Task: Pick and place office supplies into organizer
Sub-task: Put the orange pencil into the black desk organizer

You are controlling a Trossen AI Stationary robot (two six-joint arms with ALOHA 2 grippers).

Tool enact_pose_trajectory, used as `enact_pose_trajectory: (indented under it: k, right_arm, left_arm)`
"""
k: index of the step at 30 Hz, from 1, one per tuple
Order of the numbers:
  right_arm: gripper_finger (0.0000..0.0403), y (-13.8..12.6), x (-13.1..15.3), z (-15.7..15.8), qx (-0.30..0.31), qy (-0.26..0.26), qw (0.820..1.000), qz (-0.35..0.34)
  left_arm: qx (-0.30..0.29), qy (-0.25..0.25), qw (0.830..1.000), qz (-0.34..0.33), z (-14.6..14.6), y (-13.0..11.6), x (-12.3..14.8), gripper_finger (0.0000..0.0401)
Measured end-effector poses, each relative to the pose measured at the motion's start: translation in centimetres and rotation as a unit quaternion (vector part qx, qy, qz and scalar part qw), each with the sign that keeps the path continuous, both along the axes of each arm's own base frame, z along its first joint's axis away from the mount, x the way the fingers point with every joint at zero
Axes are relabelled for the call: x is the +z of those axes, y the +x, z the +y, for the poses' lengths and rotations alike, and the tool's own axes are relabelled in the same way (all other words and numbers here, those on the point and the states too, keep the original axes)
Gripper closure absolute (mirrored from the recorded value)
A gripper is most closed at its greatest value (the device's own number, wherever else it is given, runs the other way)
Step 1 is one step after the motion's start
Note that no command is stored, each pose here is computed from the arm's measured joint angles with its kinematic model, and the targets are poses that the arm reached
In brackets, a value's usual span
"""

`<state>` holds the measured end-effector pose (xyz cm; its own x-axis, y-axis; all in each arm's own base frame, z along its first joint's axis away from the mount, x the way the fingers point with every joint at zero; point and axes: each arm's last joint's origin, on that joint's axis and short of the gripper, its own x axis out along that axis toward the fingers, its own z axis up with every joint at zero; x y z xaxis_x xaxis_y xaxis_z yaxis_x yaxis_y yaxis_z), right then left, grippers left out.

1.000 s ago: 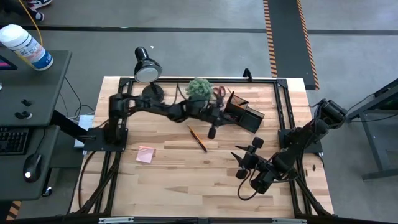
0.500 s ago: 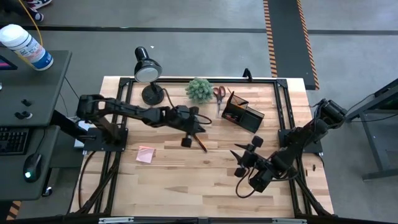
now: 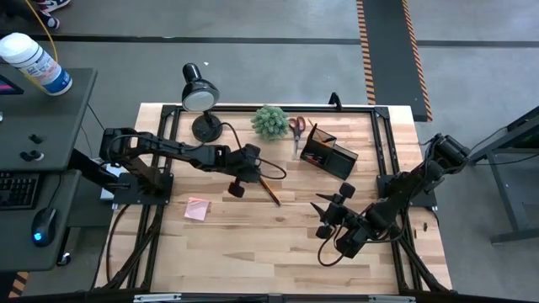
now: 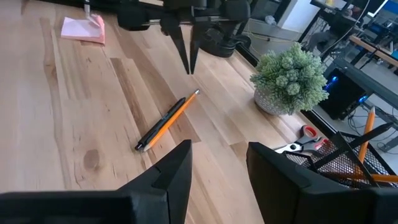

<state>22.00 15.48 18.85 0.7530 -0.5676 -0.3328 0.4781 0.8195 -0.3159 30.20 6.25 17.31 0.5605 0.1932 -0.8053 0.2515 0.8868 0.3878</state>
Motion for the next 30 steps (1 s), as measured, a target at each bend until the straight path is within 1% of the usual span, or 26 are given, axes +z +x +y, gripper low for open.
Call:
enact_pose_trajectory:
  k: [6,10,13,16,19,27,30]
  right_arm:
    - [0.0258,0.0,0.0,0.0,0.001,0.000,1.000,-0.001]
    - [0.0258,0.0,0.0,0.0,0.002,-0.002,1.000,0.000]
    - [0.0258,0.0,0.1,0.0,0.002,-0.007,1.000,0.001]
    - [0.0258,0.1,0.1,0.0,0.003,-0.010,1.000,0.001]
    - [0.0258,0.2,0.1,-0.1,0.000,-0.011,1.000,0.001]
    - [0.0258,0.3,0.1,-0.2,0.000,-0.007,1.000,0.004]
    - [0.0258,0.3,0.1,-0.2,0.000,-0.007,1.000,0.004]
  left_arm:
    - [-0.043,0.050,0.997,0.034,0.0,-0.3,-0.2,0.0393]
    - [-0.073,0.089,0.992,0.060,-0.3,-0.4,-0.3,0.0393]
    - [-0.088,0.131,0.984,0.083,-1.2,0.1,-0.1,0.0393]
    - [-0.090,0.158,0.977,0.112,-2.2,0.9,0.3,0.0393]
    - [-0.088,0.172,0.970,0.147,-2.6,2.0,0.6,0.0393]
    - [-0.070,0.193,0.951,0.230,-1.9,4.7,0.4,0.0393]
    - [-0.074,0.189,0.950,0.237,-1.9,5.9,0.2,0.0393]
